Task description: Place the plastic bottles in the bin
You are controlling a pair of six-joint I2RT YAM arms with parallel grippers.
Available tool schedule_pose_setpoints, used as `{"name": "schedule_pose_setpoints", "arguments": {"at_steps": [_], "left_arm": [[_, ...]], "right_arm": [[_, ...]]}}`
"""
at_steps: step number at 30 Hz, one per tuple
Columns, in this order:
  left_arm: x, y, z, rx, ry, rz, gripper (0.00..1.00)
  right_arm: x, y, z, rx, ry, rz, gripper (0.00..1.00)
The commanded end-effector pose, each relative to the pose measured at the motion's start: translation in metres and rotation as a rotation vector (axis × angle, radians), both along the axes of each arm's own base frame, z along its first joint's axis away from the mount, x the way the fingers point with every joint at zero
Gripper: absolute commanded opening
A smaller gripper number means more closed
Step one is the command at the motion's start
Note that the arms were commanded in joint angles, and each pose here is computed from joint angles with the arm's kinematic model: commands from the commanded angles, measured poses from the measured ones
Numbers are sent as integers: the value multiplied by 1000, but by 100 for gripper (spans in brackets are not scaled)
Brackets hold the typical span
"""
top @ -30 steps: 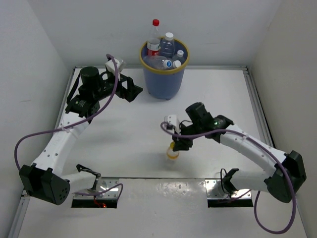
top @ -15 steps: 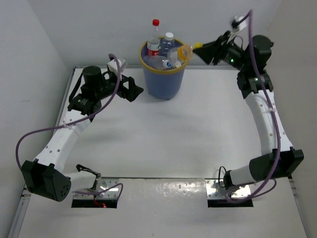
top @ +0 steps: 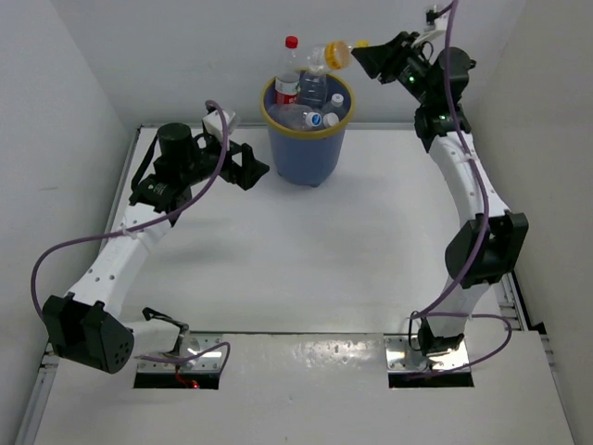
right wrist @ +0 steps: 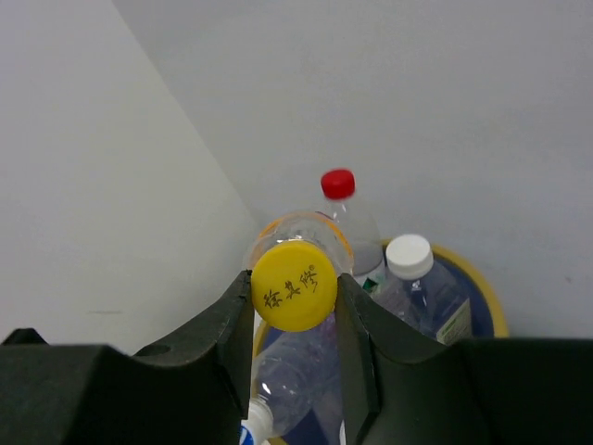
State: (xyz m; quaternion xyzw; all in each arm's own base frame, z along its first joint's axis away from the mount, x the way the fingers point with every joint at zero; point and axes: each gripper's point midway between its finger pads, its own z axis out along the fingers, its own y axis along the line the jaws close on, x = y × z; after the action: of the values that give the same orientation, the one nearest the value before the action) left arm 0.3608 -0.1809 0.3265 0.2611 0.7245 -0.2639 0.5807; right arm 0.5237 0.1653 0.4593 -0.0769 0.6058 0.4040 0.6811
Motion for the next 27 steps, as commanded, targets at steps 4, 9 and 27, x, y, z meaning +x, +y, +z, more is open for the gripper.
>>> {"name": "schedule_pose_setpoints", "arguments": {"at_steps": [4, 9, 27], "left_arm": [[7, 5, 6, -1, -43, 23, 100], [7, 11, -5, 37, 4, 53, 100], [25, 81, -26, 141, 184, 359, 100]], "right_arm": [[13, 29, -28, -43, -10, 26, 0], [27, 55, -79, -116, 76, 73, 0], [-13, 18, -78, -230, 161, 39, 83]]}}
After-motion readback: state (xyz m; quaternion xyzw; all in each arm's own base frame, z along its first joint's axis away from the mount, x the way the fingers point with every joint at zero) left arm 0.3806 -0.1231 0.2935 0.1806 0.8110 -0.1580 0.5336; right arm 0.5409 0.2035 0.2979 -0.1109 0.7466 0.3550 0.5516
